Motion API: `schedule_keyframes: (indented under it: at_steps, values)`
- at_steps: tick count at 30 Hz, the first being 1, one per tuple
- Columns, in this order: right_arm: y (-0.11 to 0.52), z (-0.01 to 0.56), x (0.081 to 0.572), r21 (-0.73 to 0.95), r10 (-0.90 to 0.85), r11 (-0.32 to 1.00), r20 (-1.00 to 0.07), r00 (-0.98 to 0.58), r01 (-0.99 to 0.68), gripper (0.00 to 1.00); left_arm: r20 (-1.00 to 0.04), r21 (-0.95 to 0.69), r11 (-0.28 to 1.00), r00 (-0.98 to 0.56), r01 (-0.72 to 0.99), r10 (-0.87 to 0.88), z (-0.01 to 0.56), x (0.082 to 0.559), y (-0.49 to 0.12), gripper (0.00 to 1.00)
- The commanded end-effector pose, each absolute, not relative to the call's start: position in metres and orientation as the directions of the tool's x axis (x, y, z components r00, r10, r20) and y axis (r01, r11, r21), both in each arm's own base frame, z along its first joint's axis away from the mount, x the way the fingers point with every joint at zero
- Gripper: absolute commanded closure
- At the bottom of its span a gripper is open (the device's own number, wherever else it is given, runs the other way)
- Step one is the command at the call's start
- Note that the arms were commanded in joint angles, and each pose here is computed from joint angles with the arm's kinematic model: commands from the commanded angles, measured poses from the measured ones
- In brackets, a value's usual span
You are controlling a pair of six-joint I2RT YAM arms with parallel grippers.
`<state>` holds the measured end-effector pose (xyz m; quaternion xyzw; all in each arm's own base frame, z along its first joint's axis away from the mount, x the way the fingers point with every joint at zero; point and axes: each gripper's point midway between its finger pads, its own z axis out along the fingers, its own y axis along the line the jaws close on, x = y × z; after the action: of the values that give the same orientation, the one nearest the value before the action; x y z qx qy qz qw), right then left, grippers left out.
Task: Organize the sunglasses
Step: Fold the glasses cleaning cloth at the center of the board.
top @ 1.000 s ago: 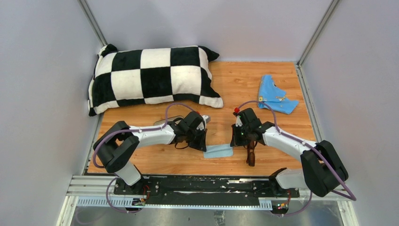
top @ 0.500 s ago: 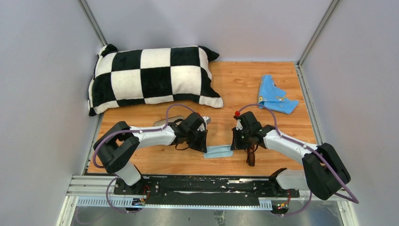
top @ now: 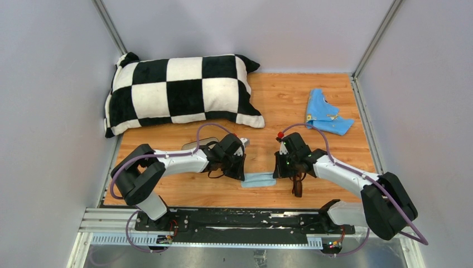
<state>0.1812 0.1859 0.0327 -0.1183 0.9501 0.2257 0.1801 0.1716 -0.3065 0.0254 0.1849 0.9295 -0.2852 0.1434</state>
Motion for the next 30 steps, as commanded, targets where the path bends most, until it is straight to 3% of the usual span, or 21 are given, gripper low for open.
schedule_keyframes:
  at_steps: [1, 12, 14, 16, 19, 21, 23, 27, 30]
  values:
    - [0.182, 0.022, 0.162, 0.386, -0.180, 0.867, -0.347, -0.920, -0.315, 1.00, -0.379, -0.482, 0.770, -0.892, 0.418, 0.247, 0.026, 0.169, -0.305, 1.00]
    - [0.182, 0.016, 0.157, 0.387, -0.178, 0.869, -0.336, -0.925, -0.307, 1.00, -0.371, -0.474, 0.783, -0.898, 0.404, 0.238, 0.022, 0.166, -0.298, 1.00]
    - [0.182, 0.017, 0.158, 0.388, -0.179, 0.868, -0.338, -0.924, -0.310, 0.99, -0.365, -0.464, 0.792, -0.900, 0.396, 0.237, 0.020, 0.166, -0.296, 0.86]
    - [0.184, 0.022, 0.159, 0.391, -0.187, 0.860, -0.357, -0.915, -0.328, 0.91, -0.370, -0.458, 0.798, -0.900, 0.392, 0.231, 0.022, 0.166, -0.294, 0.72]
    - [0.183, 0.034, 0.163, 0.371, -0.196, 0.857, -0.407, -0.892, -0.358, 0.75, -0.394, -0.443, 0.807, -0.893, 0.390, 0.215, 0.033, 0.170, -0.290, 0.60]
    - [0.179, 0.043, 0.167, 0.346, -0.190, 0.866, -0.439, -0.878, -0.361, 0.63, -0.412, -0.404, 0.837, -0.890, 0.370, 0.195, 0.040, 0.175, -0.282, 0.55]
    - [0.178, 0.050, 0.172, 0.332, -0.186, 0.870, -0.464, -0.866, -0.365, 0.58, -0.432, -0.378, 0.852, -0.883, 0.362, 0.183, 0.050, 0.181, -0.278, 0.54]
    - [0.185, 0.062, 0.185, 0.335, -0.162, 0.871, -0.493, -0.855, -0.358, 0.59, -0.465, -0.422, 0.833, -0.874, 0.358, 0.141, 0.074, 0.187, -0.289, 0.56]
    - [0.193, 0.068, 0.196, 0.359, -0.118, 0.870, -0.512, -0.851, -0.338, 0.66, -0.454, -0.491, 0.801, -0.885, 0.341, 0.099, 0.081, 0.188, -0.303, 0.58]
